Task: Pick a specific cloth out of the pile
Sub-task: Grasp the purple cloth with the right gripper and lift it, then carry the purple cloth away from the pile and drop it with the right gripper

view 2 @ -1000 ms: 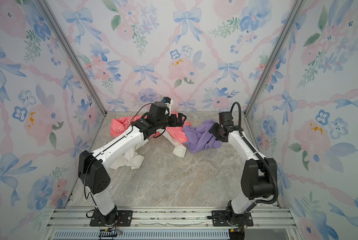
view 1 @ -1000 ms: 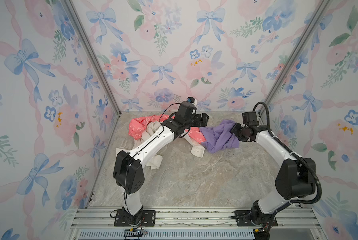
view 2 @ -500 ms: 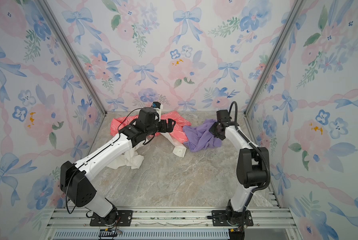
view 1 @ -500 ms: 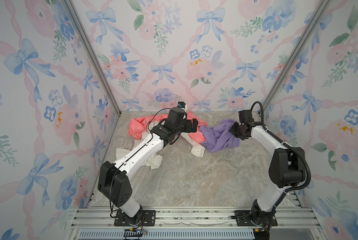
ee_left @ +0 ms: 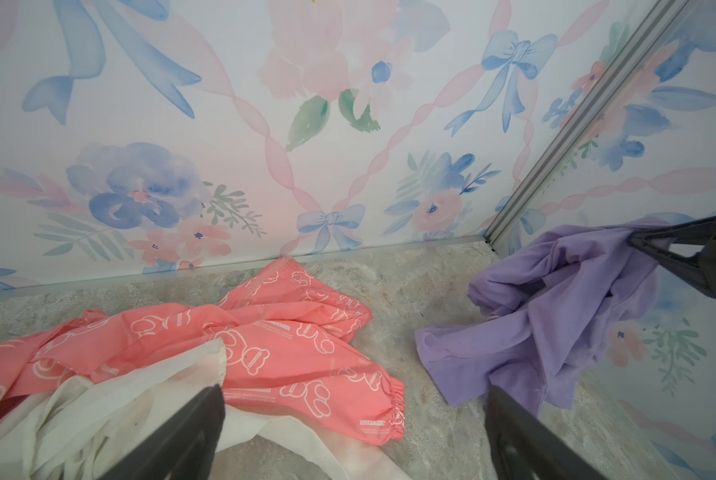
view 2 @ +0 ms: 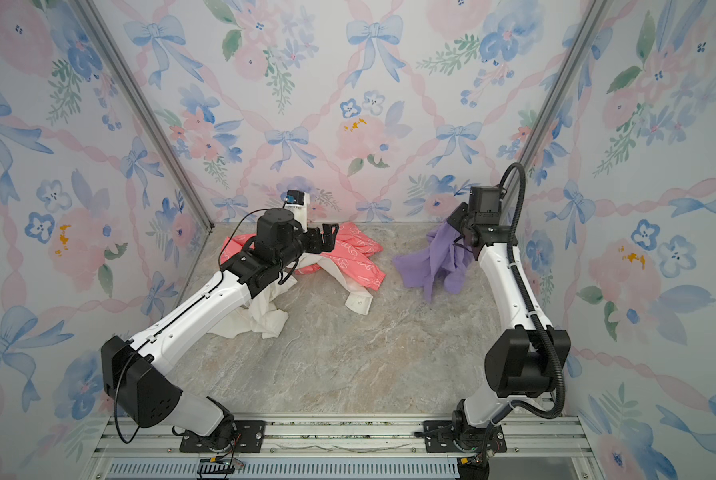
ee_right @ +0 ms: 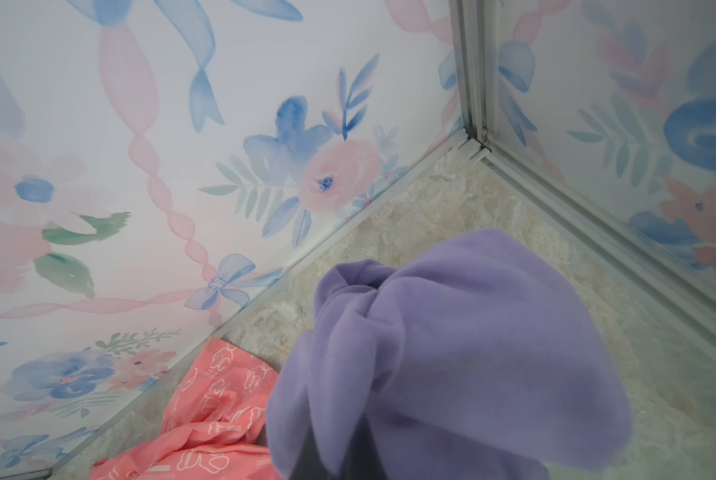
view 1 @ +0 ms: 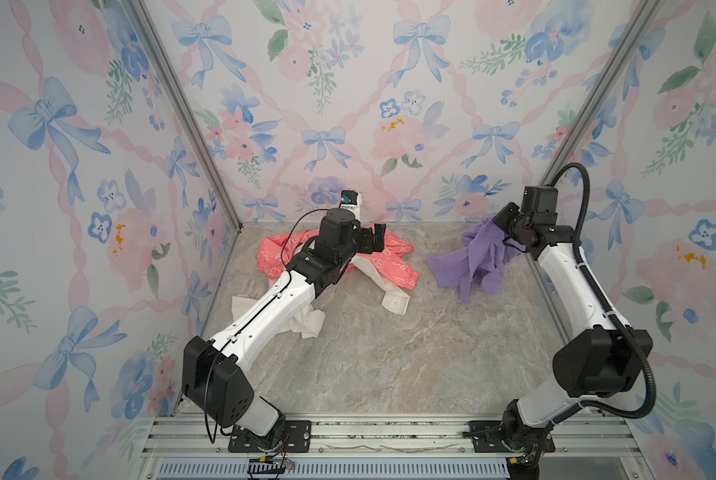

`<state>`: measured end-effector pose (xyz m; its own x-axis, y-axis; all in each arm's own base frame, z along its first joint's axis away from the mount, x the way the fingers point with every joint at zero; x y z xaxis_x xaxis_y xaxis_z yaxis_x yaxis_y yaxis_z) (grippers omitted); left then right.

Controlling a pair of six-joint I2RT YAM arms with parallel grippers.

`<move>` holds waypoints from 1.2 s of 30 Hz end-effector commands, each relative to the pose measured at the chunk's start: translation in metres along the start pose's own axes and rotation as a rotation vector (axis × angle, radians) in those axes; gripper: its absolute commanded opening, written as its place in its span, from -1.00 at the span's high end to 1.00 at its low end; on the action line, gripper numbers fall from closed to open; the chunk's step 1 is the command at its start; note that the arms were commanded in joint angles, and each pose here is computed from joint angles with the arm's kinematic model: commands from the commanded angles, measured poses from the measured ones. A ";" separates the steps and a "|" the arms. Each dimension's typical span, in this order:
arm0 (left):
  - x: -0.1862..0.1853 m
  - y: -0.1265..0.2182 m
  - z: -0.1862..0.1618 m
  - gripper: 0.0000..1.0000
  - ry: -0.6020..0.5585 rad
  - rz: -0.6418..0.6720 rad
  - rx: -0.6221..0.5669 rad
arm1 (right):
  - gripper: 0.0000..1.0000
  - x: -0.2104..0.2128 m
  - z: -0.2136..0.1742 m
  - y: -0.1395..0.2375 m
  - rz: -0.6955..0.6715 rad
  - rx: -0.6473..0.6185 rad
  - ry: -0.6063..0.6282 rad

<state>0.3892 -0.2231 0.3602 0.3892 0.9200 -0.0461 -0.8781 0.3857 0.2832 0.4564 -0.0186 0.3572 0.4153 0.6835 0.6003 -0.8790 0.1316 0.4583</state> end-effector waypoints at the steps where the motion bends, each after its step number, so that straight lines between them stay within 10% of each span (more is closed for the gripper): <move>1: 0.007 0.004 0.010 -0.96 -0.024 0.027 -0.062 | 1.00 0.033 0.041 0.028 0.114 -0.130 0.076; 11: 0.019 0.011 0.016 -0.96 -0.018 0.066 -0.148 | 1.00 0.013 0.001 0.001 0.086 0.027 0.115; 36: 0.034 0.018 0.007 -0.96 -0.002 0.122 -0.170 | 0.76 -0.188 -0.142 -0.062 -0.636 0.542 0.200</move>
<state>0.3909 -0.1931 0.3610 0.3013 0.9533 -0.0202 -0.9406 0.3006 0.1577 0.4202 -0.0486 0.1470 0.6840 0.7175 0.1318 -0.3799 0.1961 0.9040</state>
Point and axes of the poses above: each gripper's point midway between its finger pads, its own y axis back along the fingers, its own x axis along the line the jaws close on, z = x × y, the point moved 4 cm from there along y, back along the fingers, and after that the axes turned 11 degrees about -y, right-handed, at the moved point
